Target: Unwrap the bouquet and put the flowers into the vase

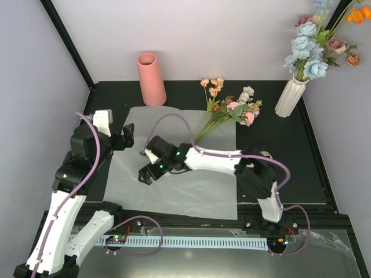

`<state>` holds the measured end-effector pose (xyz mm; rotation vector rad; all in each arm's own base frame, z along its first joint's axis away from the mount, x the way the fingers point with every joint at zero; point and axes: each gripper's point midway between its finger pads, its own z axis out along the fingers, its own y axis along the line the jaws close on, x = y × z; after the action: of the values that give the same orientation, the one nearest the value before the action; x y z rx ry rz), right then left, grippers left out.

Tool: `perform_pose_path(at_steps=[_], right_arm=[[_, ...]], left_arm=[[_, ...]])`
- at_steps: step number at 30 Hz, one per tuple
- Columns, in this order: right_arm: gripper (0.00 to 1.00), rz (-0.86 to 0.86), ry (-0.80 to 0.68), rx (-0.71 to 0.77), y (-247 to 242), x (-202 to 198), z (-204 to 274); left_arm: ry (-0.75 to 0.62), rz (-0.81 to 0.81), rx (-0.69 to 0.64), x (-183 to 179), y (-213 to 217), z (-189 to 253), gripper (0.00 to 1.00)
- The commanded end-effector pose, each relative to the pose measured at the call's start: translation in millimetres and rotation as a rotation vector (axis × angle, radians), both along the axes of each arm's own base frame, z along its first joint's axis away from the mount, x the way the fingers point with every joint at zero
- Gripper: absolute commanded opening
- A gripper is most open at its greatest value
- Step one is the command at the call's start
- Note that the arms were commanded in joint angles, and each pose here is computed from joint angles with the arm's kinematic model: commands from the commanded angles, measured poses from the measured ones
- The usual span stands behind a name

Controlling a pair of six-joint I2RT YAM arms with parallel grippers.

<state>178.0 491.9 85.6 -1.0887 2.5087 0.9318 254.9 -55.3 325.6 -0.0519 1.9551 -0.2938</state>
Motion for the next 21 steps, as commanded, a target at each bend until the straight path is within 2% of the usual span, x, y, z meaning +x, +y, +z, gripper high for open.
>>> perform_pose_path(at_steps=[1,6,10,16,21], right_arm=[[1.00,-0.147,-0.207,0.088,-34.2,50.5,90.0],[1.00,-0.382,-0.307,0.070,-104.2,104.3,122.1],[1.00,-0.566,-0.318,0.049,-171.5,135.1,121.7],[1.00,-0.817,-0.269,0.071,-266.2,163.9,118.3],[1.00,-0.881,-0.296,0.070,-307.3,170.6,116.9]], left_arm=[[-0.032,-0.040,0.007,1.6,-5.6,8.7,0.99],[0.004,-0.102,0.014,8.5,-17.6,6.8,0.99],[0.054,-0.227,-0.020,17.3,-43.6,2.5,0.97],[0.111,-0.351,-0.043,44.5,-87.5,-8.8,0.95],[0.211,-0.451,0.031,82.7,-138.2,-38.9,0.90]])
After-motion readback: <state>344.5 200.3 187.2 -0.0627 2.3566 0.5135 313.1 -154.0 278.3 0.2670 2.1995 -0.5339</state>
